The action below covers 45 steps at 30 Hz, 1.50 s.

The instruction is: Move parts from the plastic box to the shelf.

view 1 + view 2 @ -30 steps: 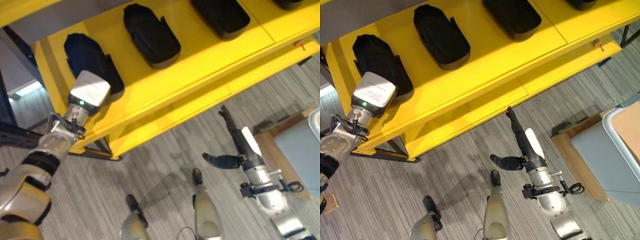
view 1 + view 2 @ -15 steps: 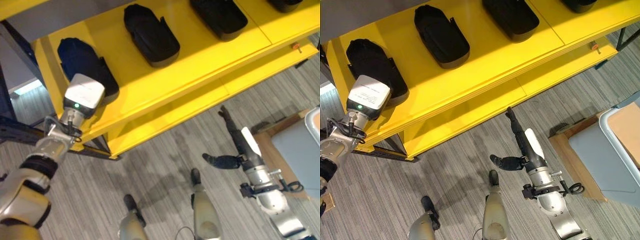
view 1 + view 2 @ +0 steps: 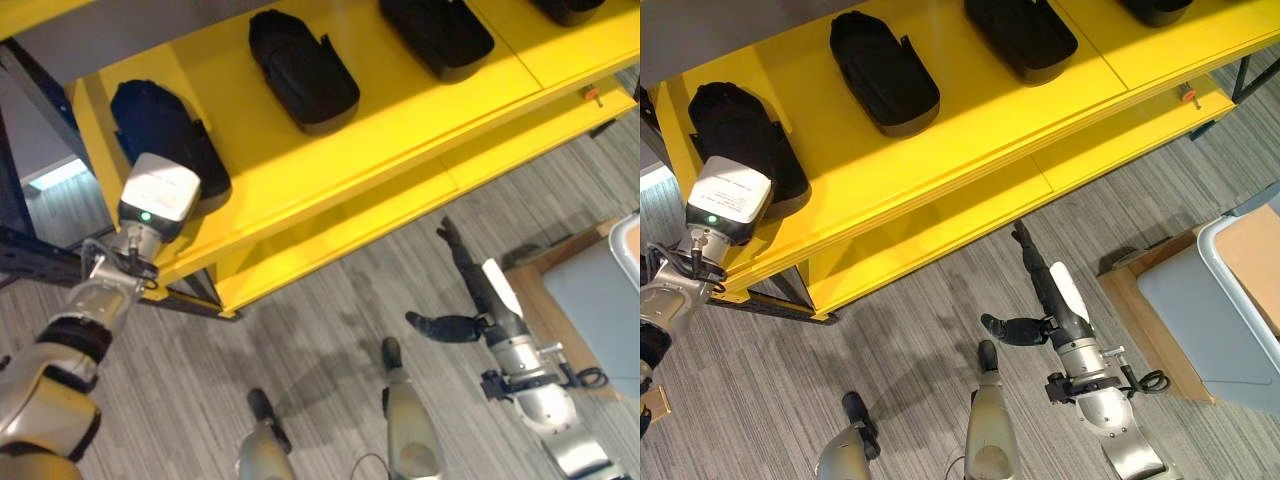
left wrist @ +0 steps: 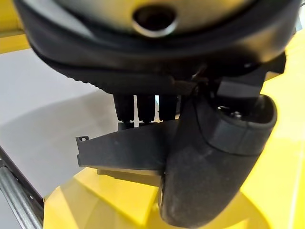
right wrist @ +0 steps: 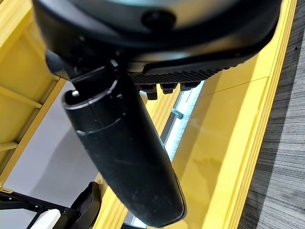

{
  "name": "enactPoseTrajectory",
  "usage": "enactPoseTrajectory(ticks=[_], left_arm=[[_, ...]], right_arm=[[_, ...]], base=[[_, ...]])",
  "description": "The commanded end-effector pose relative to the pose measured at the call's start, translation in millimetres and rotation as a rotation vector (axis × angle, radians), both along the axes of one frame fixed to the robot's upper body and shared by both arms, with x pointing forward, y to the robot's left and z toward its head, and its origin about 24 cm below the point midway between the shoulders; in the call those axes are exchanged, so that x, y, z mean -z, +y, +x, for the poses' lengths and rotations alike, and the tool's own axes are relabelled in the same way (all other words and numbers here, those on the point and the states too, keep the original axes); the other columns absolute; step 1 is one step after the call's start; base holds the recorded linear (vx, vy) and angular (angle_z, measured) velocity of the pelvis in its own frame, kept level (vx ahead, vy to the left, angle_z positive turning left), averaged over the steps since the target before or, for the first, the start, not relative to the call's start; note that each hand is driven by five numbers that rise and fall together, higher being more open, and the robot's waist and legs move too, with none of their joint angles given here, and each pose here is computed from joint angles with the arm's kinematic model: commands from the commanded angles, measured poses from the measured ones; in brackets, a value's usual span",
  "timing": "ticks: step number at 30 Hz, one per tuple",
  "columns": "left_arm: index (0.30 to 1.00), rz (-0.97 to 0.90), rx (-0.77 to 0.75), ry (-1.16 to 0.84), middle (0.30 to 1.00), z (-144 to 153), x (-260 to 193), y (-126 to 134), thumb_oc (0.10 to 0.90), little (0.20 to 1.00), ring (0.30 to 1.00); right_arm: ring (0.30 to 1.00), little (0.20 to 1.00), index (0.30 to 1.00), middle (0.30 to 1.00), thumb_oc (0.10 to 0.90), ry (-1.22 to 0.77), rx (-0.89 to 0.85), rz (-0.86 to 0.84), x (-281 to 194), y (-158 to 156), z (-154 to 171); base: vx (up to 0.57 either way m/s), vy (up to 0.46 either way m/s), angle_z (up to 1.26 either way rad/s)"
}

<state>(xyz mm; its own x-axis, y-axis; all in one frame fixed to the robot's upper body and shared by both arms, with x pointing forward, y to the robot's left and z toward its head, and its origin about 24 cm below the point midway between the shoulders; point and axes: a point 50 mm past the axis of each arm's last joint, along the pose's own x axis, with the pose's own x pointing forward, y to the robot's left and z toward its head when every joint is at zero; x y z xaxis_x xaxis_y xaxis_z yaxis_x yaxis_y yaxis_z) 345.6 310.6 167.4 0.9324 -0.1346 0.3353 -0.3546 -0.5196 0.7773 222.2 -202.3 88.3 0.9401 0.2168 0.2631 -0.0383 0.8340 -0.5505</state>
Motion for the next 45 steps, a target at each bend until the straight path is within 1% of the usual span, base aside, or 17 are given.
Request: enactPoseTrajectory(ticks=[1, 2, 3, 5, 11, 16, 23, 26, 29, 31, 34, 36, 45], left_arm=[[0.3, -0.009, -0.191, -0.072, 0.3, -15.8, -26.2, 44.7, 0.4, 0.3, 0.3], [0.3, -0.015, -0.199, -0.075, 0.3, -15.9, -25.9, 45.9, 0.4, 0.3, 0.3], [1.0, -0.02, -0.209, -0.077, 1.0, -16.0, -26.1, 47.4, 0.9, 1.0, 1.0], [1.0, -0.04, -0.233, -0.075, 1.0, -15.6, -24.4, 49.8, 0.9, 1.0, 1.0], [1.0, -0.07, -0.205, -0.112, 1.0, -13.2, -29.3, 44.5, 0.9, 1.0, 1.0], [1.0, -0.079, -0.21, -0.11, 1.0, -15.1, -27.4, 46.4, 0.9, 1.0, 1.0], [1.0, -0.042, -0.219, -0.085, 1.0, -20.0, -29.1, 52.6, 0.9, 1.0, 1.0], [1.0, -0.003, -0.199, -0.082, 1.0, -20.2, -37.9, 50.1, 0.9, 1.0, 1.0], [1.0, 0.019, -0.246, -0.052, 1.0, -27.1, -31.5, 61.9, 0.9, 1.0, 1.0], [1.0, 0.036, -0.239, -0.048, 1.0, -27.4, -35.1, 61.2, 0.9, 1.0, 1.0], [1.0, 0.063, -0.258, -0.032, 1.0, -33.2, -35.5, 68.3, 0.9, 1.0, 1.0], [1.0, 0.082, -0.296, -0.003, 1.0, -39.5, -31.8, 77.8, 0.9, 1.0, 1.0], [1.0, 0.097, -0.346, 0.009, 1.0, -48.6, -35.2, 90.5, 0.9, 1.0, 1.0]], right_arm=[[1.0, 1.0, 1.0, 1.0, 0.9, -0.276, -0.074, 0.004, -54.0, 5.8, -4.2], [1.0, 1.0, 1.0, 1.0, 0.9, -0.274, -0.072, 0.002, -53.5, 5.5, -4.4], [1.0, 1.0, 1.0, 1.0, 0.9, -0.273, -0.071, 0.0, -53.4, 5.1, -4.6], [1.0, 1.0, 1.0, 1.0, 0.9, -0.273, -0.071, -0.007, -53.6, 5.1, -4.8], [1.0, 1.0, 1.0, 1.0, 0.9, -0.269, -0.065, -0.01, -53.7, 3.6, -5.6], [1.0, 1.0, 1.0, 1.0, 0.9, -0.267, -0.065, -0.005, -53.3, 3.1, -6.4], [1.0, 1.0, 1.0, 1.0, 0.9, -0.26, -0.06, -0.013, -52.5, 1.6, -6.0], [1.0, 1.0, 1.0, 1.0, 0.9, -0.256, -0.054, -0.02, -52.1, 0.1, -6.1], [1.0, 1.0, 1.0, 1.0, 0.9, -0.253, -0.058, -0.016, -51.5, 1.0, -6.0], [1.0, 1.0, 1.0, 1.0, 0.9, -0.25, -0.057, -0.019, -51.2, 0.3, -6.5], [1.0, 1.0, 1.0, 1.0, 0.9, -0.244, -0.047, -0.025, -50.5, -1.7, -7.1], [1.0, 1.0, 1.0, 1.0, 0.9, -0.243, -0.049, -0.024, -50.3, -1.7, -7.0], [1.0, 1.0, 1.0, 1.0, 0.9, -0.226, -0.044, -0.03, -47.9, -4.2, -8.5]], base=[[0.0, 0.0, 0.0], [0.0, 0.0, 0.0], [0.0, 0.0, 0.0], [0.0, 0.0, 0.0], [0.0, 0.0, -0.03], [0.0, 0.0, 0.0], [0.0, 0.0, 0.0], [0.0, 0.0, 0.0], [0.0, 0.0, 0.0], [0.0, 0.0, 0.0], [0.0, 0.0, 0.0], [0.0, 0.0, 0.0], [0.0, 0.001, -0.01]])
